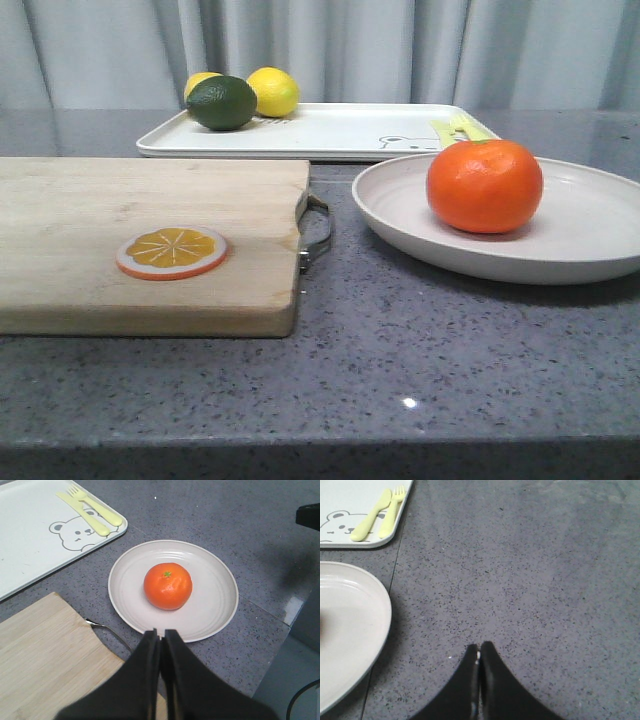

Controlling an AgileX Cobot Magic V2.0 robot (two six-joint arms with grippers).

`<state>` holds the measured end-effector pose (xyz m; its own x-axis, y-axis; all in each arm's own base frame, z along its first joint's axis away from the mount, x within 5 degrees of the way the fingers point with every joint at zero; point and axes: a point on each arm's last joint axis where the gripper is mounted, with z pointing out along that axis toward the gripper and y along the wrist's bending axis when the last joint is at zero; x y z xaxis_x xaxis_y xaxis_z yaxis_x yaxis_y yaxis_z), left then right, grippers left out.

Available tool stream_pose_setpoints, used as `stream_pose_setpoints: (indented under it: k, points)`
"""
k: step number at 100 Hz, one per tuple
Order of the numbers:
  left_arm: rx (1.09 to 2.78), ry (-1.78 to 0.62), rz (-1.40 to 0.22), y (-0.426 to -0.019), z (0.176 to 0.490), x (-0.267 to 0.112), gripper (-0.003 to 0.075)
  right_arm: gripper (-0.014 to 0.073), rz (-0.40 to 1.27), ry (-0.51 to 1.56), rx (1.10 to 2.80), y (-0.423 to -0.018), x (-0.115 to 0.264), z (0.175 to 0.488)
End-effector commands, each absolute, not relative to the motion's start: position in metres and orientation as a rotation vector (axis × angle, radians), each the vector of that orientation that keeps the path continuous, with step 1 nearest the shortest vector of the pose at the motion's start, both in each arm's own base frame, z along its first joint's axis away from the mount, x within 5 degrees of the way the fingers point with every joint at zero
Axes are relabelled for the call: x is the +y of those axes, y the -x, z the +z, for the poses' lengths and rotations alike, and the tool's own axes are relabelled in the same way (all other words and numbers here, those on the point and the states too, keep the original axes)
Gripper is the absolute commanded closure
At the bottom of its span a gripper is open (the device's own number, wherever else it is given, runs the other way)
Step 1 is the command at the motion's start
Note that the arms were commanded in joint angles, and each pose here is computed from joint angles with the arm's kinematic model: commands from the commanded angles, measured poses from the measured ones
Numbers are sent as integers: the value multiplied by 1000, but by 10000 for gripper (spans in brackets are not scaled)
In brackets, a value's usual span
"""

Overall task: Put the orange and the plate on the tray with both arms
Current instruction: 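Open the left gripper and lift it away from the orange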

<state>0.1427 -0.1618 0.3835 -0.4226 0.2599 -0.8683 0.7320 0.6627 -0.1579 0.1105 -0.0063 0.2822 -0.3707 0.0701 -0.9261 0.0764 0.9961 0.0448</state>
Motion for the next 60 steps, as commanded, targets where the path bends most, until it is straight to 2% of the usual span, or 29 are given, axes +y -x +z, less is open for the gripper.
stream_pose_setpoints:
  k: [1, 30, 37, 54, 60]
  points:
    - [1834, -695, -711, -130, 395, -146, 740, 659, -9, -101, 1886, -115, -7, 300]
    - [1765, -668, -705, -99, 365, -111, 740, 637, 37, -2, 2098, -145, 5, 313]
    - [1764, -668, -705, -95, 359, -107, 740, 567, 48, 22, 2144, -154, 9, 318]
    - [1768, -669, -704, -91, 353, -103, 740, 292, 80, 52, 2222, -175, 17, 327]
    - [1765, -668, -705, -91, 353, -103, 740, 245, 100, 51, 2264, -183, 20, 328]
